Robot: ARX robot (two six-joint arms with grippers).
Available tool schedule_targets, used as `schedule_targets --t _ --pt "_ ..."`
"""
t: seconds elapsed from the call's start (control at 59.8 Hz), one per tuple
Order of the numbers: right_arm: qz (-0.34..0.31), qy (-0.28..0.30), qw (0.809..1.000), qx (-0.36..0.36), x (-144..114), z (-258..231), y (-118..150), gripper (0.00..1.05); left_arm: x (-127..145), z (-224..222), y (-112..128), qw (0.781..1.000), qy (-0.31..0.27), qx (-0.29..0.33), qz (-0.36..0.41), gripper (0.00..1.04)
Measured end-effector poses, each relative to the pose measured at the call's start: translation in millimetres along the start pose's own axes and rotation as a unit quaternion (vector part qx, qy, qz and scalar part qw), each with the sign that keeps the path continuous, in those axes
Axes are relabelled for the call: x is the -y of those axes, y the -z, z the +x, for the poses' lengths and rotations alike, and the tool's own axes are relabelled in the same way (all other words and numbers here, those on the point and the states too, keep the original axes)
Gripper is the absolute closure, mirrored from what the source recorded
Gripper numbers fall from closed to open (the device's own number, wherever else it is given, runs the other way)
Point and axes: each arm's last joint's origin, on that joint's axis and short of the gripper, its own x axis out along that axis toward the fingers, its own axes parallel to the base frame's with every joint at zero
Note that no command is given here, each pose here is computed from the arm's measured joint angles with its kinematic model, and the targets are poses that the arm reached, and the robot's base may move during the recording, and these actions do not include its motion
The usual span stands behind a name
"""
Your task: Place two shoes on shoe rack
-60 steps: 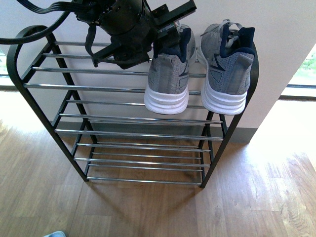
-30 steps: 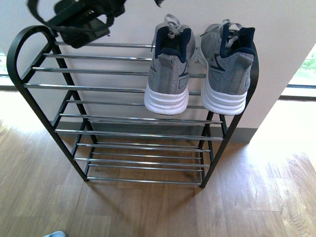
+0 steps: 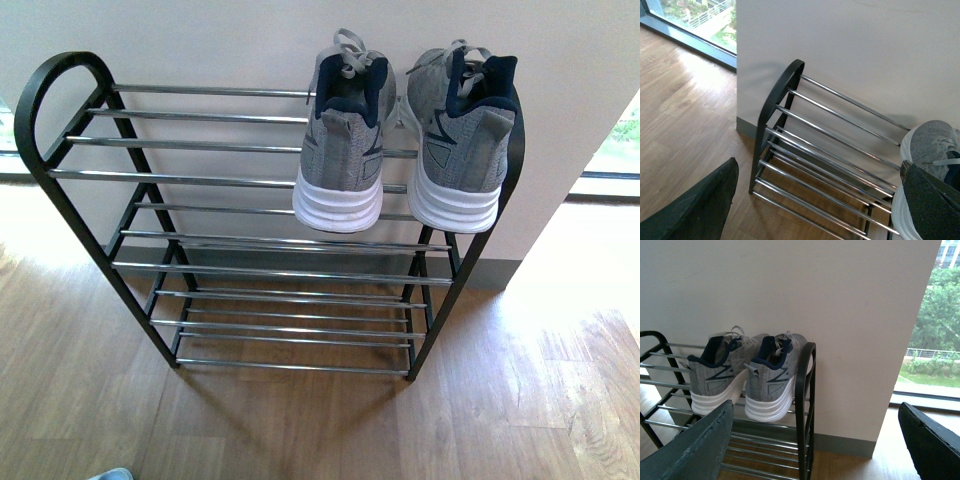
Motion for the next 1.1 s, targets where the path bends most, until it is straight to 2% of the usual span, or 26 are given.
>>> schedule_targets --t 0.217,0.334,0.401,0.452,0.518,0.686,0.803,0.903,1.104 --pt "0.0 0.0 1.0 0.0 0 0 0 0.09 -50 -40 0 0.997 -0.049 0.064 -0.003 0.09" --pt "0.0 0.0 1.0 0.0 0 0 0 0.09 -56 -44 -1 0.996 -0.054 0.075 -0.002 0.09" --pt "0.0 0.0 1.0 0.0 0 0 0 0.09 -59 -43 1 0.995 0.016 0.098 0.018 0.18" --pt "0.0 0.0 1.0 0.0 0 0 0 0.09 -63 -42 7 0.987 0.079 0.123 0.061 0.27" --pt "0.0 0.0 1.0 0.0 0 0 0 0.09 -68 -43 13 0.976 0.116 0.147 0.108 0.38" --pt "0.0 0.0 1.0 0.0 0 0 0 0.09 -80 -43 26 0.969 0.112 0.157 0.153 0.67" --pt "0.0 0.0 1.0 0.0 0 0 0 0.09 -90 -43 32 0.966 0.126 0.155 0.164 0.86" --pt "0.0 0.0 1.0 0.0 0 0 0 0.09 -97 -43 36 0.968 0.108 0.161 0.162 1.04" --pt "0.0 0.0 1.0 0.0 0 0 0 0.09 -101 -45 44 0.967 0.111 0.16 0.166 1.03"
